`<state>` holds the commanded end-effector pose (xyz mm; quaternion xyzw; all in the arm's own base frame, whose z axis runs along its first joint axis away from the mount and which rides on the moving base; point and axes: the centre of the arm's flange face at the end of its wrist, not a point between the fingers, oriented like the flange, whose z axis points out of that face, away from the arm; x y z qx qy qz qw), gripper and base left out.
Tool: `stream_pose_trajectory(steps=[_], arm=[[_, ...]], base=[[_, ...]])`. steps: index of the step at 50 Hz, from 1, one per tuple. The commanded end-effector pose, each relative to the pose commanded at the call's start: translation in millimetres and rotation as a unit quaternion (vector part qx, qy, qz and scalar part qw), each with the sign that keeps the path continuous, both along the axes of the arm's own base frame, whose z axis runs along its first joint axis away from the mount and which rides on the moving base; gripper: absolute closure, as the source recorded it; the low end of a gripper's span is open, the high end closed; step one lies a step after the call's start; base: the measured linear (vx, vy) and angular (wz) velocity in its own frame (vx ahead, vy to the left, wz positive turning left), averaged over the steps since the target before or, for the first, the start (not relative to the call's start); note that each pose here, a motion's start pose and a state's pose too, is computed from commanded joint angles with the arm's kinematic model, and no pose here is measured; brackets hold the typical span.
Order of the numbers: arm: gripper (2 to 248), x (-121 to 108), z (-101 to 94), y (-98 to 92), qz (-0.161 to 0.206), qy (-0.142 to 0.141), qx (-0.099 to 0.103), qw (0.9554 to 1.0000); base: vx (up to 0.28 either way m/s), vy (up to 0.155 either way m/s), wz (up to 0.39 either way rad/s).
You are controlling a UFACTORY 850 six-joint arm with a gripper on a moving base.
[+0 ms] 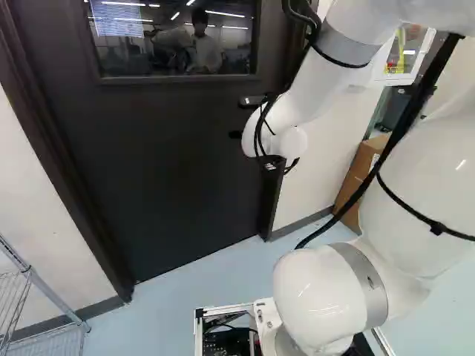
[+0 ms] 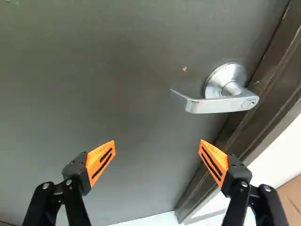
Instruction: Open the door and move inside
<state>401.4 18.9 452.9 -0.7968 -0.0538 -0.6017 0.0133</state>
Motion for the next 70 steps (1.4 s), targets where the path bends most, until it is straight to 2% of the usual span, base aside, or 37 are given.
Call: stream_pose_trajectory(steps=[50,70], arm=[[3,-5.6,50.6,-0.4,0.0,-0.062,0.002,0.9981],[3,5.3,72.1,-6.1,-0.008,-0.084,0.002,0.9965]], base=[[0.0,0.0,0.0],[0.0,0.0,0.0]])
